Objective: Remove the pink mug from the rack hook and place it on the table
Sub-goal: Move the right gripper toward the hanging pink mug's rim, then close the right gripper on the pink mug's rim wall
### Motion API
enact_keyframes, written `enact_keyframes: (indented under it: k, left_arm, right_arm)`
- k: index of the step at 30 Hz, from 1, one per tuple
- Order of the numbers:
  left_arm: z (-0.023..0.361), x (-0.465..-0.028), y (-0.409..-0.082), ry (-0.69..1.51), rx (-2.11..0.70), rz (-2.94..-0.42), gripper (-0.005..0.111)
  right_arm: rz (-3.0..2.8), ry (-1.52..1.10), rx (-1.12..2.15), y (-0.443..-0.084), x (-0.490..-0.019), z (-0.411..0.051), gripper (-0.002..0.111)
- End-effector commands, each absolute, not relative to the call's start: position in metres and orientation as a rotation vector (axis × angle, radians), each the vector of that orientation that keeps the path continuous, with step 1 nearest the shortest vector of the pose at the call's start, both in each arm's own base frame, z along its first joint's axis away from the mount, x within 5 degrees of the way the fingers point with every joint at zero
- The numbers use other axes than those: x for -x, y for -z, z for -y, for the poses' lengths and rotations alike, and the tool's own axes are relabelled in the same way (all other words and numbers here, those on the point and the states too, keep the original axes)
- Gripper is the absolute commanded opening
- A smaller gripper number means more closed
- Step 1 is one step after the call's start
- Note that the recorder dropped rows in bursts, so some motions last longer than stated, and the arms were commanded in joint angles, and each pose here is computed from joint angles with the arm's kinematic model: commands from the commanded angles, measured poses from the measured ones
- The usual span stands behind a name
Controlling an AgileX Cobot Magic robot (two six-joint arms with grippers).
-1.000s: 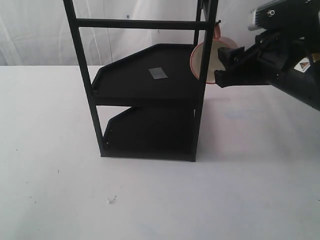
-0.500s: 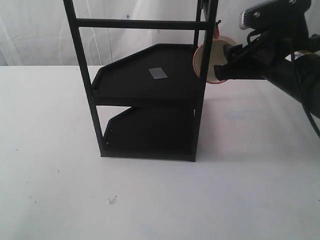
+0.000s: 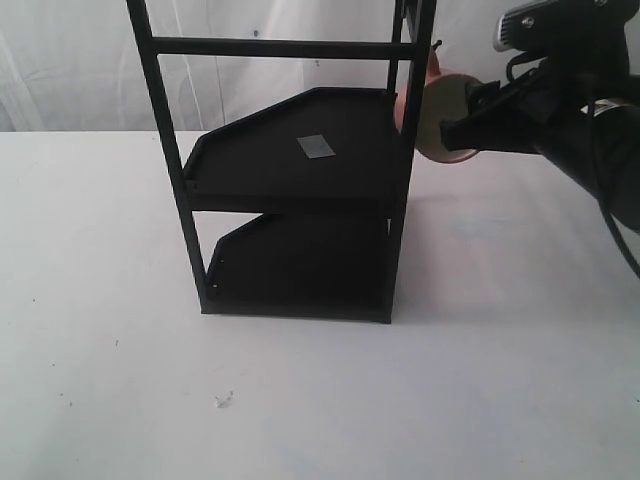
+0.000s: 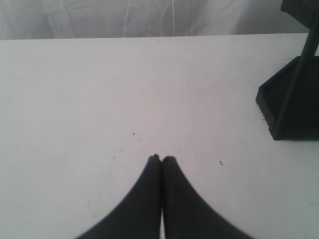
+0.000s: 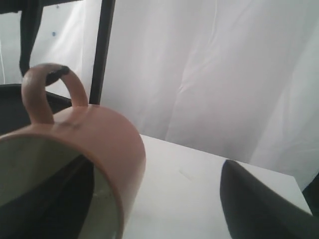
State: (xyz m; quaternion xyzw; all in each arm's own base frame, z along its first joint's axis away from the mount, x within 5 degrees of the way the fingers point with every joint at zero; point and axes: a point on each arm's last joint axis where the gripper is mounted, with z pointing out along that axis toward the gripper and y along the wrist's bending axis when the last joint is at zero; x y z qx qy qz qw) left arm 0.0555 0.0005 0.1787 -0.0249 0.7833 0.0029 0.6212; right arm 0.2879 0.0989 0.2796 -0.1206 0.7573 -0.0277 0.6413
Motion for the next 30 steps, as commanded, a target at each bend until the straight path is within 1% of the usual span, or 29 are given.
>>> enact_keyframes:
  k: [1,10,22,30]
  left_arm:
    - [0.000,-0.055,-0.178,0.004,0.063,-1.794,0.000]
    - [0.000,-0.055,-0.178,0.004,0.063,-1.794,0.000]
    - [0.000,-0.055,-0.178,0.004,0.063,-1.794,0.000]
    - [0.000,-0.055,-0.178,0.004,0.063,-1.794,0.000]
  right_arm:
    - [-1.728,0.076,0.293,-0.276,-0.299,-0.104,0.066]
    - [-1.742,0.064,0.313,-0.274,-0.318,-0.114,0.066]
    - [-1.760,0.090,0.333,-0.261,-0.325,-0.117,0.066]
    - [-1.752,0.095,0.335,-0.262,-0.325,-0.117,0.056]
